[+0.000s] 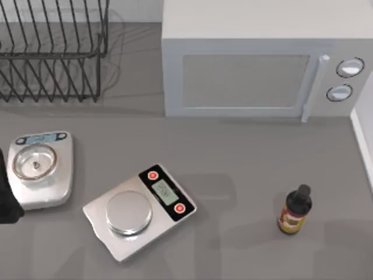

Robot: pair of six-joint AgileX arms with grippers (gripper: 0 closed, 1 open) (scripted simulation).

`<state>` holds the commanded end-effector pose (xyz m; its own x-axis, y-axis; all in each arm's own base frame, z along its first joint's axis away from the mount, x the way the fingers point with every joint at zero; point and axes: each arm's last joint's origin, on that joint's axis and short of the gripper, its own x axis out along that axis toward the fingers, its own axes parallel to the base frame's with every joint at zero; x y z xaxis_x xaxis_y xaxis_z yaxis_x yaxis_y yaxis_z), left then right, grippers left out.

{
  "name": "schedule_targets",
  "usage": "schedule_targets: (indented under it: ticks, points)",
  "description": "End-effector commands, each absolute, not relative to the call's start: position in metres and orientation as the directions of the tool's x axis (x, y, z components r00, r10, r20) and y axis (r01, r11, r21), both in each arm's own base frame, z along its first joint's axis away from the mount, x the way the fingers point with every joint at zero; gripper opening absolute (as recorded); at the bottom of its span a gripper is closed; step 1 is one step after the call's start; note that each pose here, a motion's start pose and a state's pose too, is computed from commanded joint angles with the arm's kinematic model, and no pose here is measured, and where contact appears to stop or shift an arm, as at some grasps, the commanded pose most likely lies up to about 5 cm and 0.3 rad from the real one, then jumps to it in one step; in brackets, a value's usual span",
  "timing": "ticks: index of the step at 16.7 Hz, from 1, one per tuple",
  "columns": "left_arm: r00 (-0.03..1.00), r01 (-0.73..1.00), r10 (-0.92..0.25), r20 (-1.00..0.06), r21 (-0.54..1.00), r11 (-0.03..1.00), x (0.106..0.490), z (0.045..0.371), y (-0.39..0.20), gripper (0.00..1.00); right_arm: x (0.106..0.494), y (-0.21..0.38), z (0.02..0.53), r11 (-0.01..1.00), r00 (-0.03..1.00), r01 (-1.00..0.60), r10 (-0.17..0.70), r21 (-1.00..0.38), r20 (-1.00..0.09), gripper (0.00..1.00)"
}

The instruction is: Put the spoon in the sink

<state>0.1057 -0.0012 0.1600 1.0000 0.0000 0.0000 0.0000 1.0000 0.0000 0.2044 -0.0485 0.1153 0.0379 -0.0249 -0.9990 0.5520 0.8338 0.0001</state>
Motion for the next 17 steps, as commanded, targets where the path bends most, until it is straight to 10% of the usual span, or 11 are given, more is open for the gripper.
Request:
schedule_targets:
  ticks: [17]
  points:
    - [1.0, 0.0, 0.0, 0.0, 0.0, 1.0, 0.106, 0.16, -0.001, 1.0, 0.205, -0.048, 0.213, 0.834, 0.034, 0.552, -0.023, -0.001, -0.999, 0.0]
